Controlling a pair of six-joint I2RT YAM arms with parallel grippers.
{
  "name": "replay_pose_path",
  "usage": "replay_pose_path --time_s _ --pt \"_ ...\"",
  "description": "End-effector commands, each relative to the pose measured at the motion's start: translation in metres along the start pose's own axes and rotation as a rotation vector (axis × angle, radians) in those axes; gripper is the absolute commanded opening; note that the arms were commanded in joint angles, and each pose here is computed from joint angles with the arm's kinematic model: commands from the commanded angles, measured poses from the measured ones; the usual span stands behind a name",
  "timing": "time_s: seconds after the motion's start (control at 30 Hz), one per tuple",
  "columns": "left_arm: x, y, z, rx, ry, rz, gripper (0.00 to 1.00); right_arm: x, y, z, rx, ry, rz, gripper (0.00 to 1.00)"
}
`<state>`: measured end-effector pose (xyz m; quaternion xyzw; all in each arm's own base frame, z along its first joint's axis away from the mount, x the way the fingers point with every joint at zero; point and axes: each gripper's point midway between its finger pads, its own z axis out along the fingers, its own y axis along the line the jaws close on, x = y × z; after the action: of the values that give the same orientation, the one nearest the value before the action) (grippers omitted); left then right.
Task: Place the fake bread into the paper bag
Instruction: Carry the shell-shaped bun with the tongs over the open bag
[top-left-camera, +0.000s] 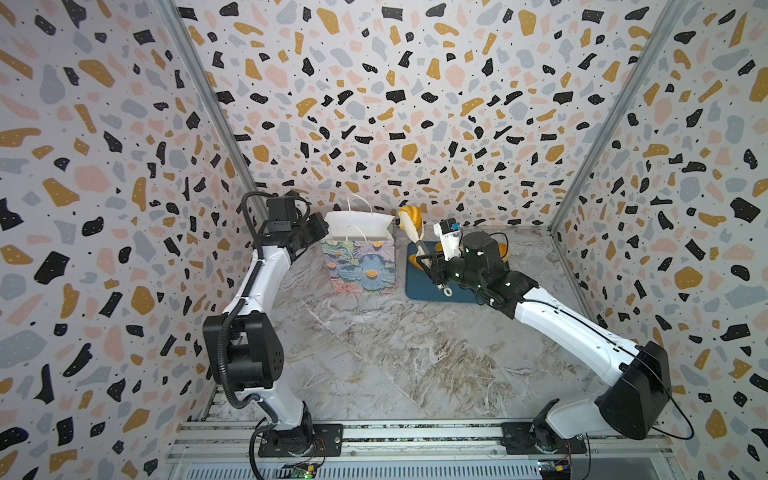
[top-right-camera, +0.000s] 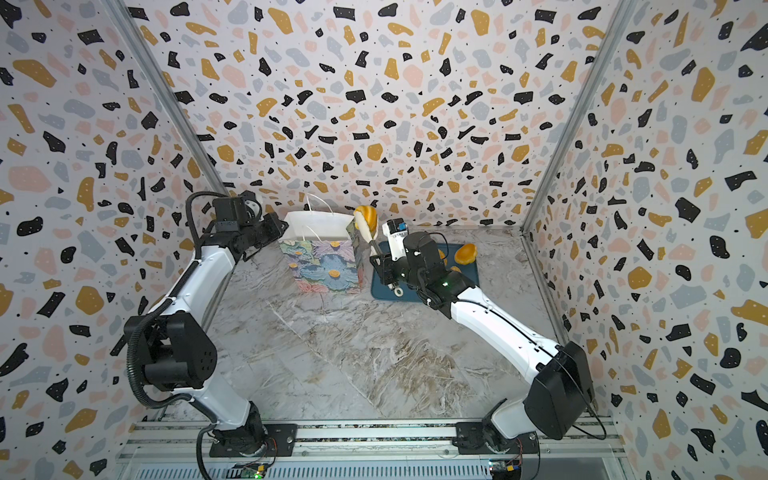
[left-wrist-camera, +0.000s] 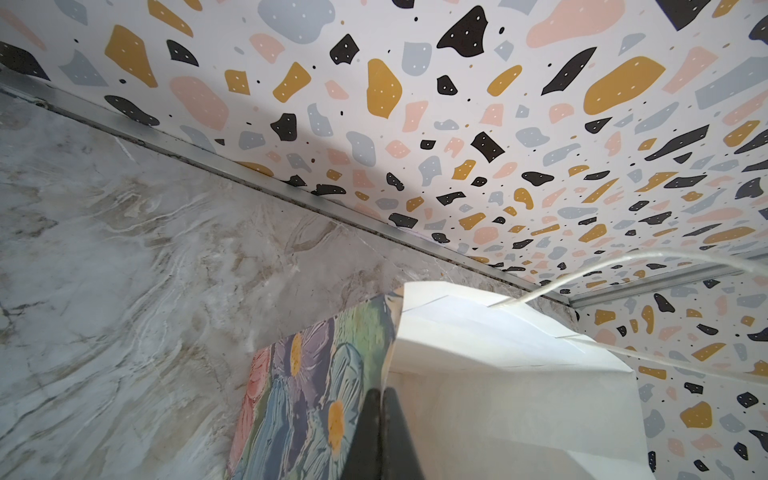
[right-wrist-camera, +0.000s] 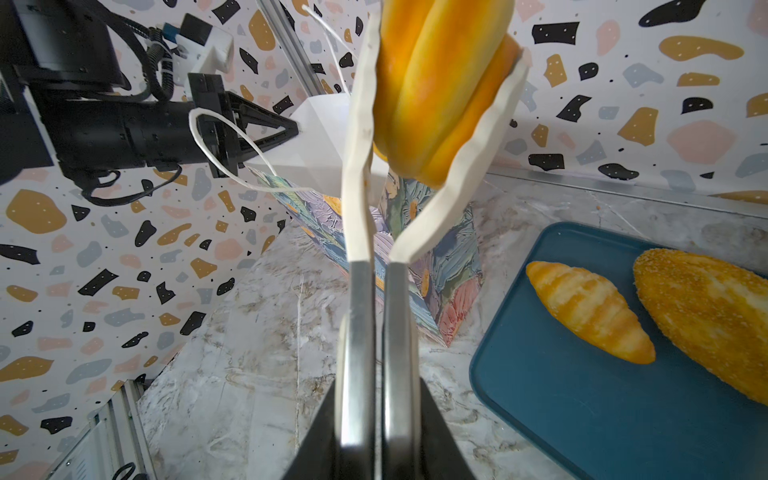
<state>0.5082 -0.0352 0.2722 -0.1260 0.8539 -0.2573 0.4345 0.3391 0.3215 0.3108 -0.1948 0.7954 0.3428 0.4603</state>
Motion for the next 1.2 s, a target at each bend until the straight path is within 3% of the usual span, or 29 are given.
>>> replay_pose_path --time_s 0.0,1.17 --pt "-0.007 -0.006 -0.008 0.029 -0.031 0.022 0.00 -0.039 0.026 -0.010 -0.068 -0.102 -0.029 0.16" --pt "-0.007 -0.008 -0.009 0.036 -0.033 0.024 0.00 -0.038 0.084 0.052 -0.209 -0.010 -0.055 0.16"
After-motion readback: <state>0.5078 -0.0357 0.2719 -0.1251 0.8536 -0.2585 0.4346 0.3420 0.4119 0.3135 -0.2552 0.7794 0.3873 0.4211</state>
